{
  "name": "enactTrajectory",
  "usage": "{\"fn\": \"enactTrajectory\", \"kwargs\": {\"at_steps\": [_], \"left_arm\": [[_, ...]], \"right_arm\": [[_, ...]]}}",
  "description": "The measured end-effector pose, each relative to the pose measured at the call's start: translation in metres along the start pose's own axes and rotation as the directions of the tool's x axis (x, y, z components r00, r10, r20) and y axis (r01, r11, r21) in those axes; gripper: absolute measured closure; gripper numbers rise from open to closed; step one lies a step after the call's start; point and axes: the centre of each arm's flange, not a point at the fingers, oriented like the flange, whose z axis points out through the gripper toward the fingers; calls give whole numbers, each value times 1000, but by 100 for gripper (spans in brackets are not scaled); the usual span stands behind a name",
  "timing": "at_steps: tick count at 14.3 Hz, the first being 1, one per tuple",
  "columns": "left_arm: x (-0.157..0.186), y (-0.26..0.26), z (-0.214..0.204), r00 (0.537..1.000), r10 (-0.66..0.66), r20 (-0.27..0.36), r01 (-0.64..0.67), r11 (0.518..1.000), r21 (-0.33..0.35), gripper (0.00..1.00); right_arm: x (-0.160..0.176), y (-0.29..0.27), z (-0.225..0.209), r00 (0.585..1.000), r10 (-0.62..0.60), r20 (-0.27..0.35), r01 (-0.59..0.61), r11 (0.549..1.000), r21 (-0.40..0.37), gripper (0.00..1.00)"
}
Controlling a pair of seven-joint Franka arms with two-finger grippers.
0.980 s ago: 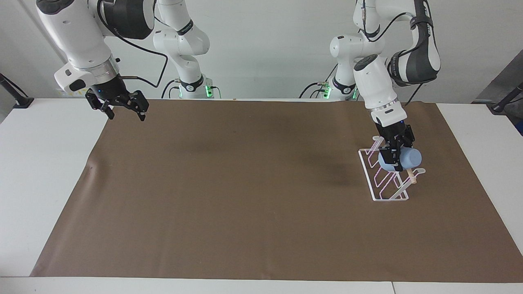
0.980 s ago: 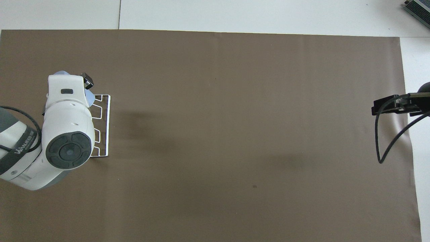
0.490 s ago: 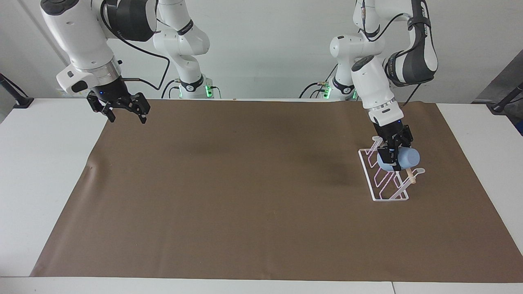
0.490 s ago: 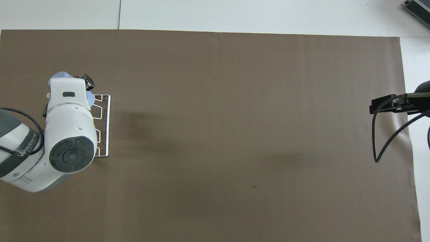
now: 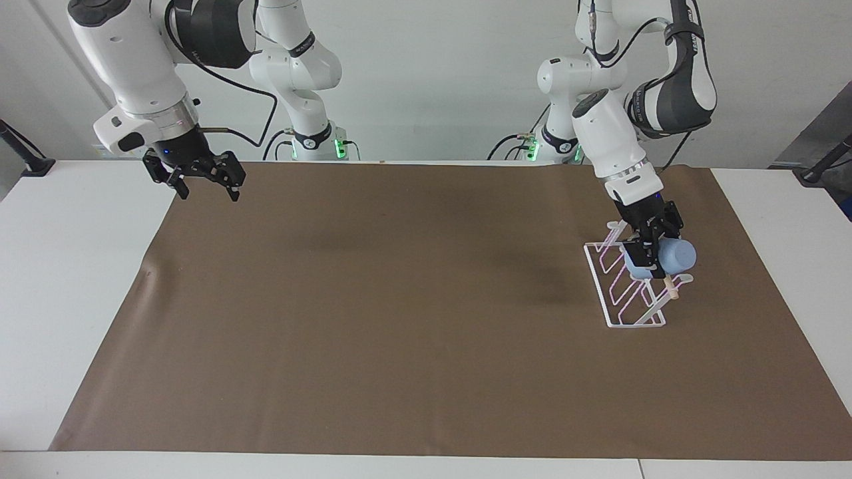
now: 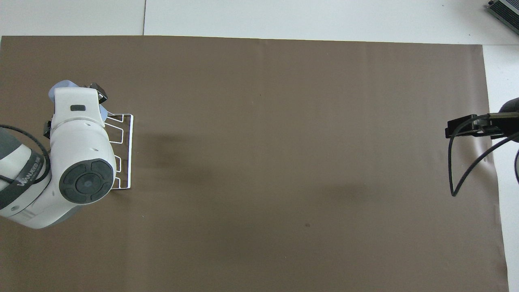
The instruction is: Hang cup on cup holder
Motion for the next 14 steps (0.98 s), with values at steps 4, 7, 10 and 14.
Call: {"fn": "enactTrajectory", "kwargs": {"at_steps": [4,7,10,14], "left_arm": [[-10,-2,4,1000,9,11,-9,1000,8,20],[-12,-2,4,1000,4,-4,-4,1000,6,20],[-14,-1,3,1000,-8,-11,8,1000,0,20],[1,6,3,999,-44,-24,44,999,-9,20]], "right_arm": [[0,0,0,1000,0,0,0,1000,0,0],[0,0,0,1000,0,0,0,1000,0,0],[0,0,0,1000,0,0,0,1000,0,0],[0,0,0,1000,0,0,0,1000,0,0]]}}
